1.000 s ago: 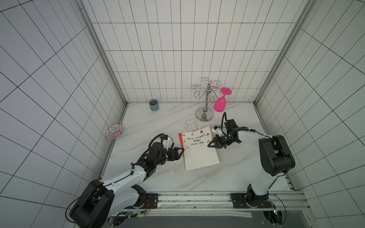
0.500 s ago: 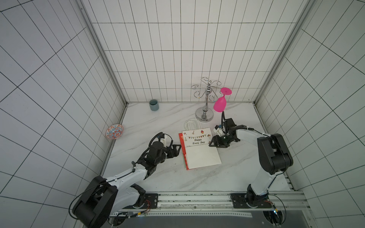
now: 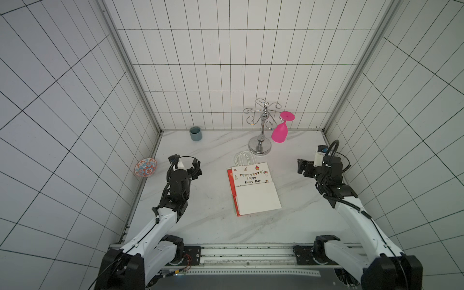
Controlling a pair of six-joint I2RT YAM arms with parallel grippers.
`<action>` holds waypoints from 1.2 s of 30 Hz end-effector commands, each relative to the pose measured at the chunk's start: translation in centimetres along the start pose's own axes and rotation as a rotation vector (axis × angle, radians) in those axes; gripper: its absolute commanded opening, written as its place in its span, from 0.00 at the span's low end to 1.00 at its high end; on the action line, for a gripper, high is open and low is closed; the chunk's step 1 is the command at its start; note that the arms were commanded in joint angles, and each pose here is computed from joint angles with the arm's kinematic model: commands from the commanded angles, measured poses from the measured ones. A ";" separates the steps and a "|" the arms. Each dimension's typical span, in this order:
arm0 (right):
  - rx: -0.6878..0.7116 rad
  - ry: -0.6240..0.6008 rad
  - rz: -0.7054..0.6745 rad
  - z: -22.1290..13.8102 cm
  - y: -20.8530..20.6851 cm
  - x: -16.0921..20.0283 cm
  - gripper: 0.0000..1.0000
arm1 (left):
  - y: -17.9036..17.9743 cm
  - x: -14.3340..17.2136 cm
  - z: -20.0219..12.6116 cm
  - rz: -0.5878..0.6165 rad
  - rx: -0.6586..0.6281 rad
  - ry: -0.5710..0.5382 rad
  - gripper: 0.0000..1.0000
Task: Put away the paper bag
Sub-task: Reset both arms
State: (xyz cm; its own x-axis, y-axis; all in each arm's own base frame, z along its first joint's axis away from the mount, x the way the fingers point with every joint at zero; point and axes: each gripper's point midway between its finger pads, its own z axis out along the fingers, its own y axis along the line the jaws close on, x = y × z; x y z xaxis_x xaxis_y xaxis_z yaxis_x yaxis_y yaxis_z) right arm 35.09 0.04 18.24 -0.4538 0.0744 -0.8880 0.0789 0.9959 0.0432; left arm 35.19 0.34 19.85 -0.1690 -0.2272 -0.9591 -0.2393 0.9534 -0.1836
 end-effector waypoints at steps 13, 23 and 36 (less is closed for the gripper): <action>-0.147 -0.157 0.003 7.2 -1.2 4.8 0.93 | -1.0 3.9 3.8 0.206 0.215 -0.078 0.97; -0.042 -0.113 -0.003 8.6 -2.0 5.3 0.99 | 0.2 5.9 5.9 0.233 0.031 -0.077 0.98; -0.043 -0.096 -0.043 8.8 -1.1 5.5 0.99 | 0.3 6.2 6.2 0.234 0.005 -0.032 0.97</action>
